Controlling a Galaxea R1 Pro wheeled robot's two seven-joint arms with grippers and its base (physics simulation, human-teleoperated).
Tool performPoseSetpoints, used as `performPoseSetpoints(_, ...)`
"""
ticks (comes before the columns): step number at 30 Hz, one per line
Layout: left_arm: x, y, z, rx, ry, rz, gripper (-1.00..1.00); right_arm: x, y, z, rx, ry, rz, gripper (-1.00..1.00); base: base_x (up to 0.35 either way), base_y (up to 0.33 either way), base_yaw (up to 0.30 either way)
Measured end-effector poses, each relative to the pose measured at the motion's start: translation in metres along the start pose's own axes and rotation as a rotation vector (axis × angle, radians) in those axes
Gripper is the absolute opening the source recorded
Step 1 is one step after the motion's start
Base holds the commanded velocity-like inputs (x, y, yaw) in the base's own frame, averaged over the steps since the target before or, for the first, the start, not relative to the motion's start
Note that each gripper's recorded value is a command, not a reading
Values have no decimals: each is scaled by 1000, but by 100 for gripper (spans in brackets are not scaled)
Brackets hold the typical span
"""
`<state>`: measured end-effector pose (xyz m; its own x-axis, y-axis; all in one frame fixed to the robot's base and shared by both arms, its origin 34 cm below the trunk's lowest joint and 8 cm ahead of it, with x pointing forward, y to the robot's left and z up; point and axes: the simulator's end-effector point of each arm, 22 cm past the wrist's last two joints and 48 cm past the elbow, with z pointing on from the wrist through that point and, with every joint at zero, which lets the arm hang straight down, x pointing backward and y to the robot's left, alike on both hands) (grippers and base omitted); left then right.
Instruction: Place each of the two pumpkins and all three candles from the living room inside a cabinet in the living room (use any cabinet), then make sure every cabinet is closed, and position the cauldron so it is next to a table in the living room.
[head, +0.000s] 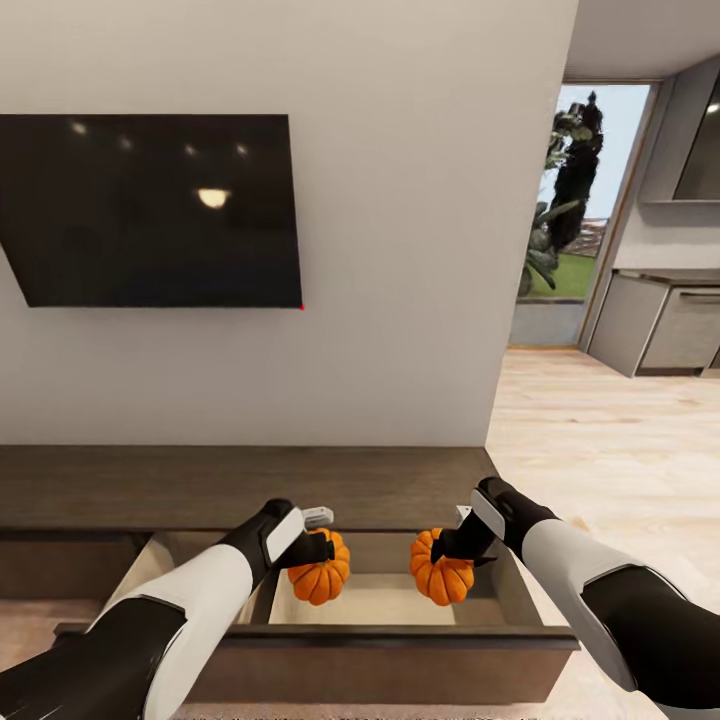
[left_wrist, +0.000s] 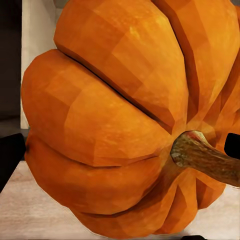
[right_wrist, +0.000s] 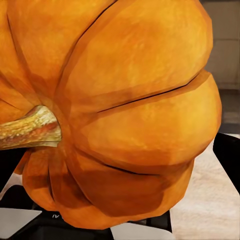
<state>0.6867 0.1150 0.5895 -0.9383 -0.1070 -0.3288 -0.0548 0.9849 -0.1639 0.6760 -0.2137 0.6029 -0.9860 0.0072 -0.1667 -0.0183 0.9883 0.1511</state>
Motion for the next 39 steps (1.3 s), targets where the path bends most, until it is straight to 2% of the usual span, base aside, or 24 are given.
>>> performPoseSetpoints(3, 1, 1, 4, -1, -5, -6, -100, 0, 0, 2, -1, 2, 1, -100, 0, 0, 0)
performPoseSetpoints(9, 4, -2, 9, 20, 2, -10, -100, -12, -1, 8, 1, -53, -2, -100, 0, 0, 0)
performPoseSetpoints(39, 18, -4, 31, 44, 45, -15, -100, 1, -3, 36, 1, -9, 6, -100, 0, 0, 0)
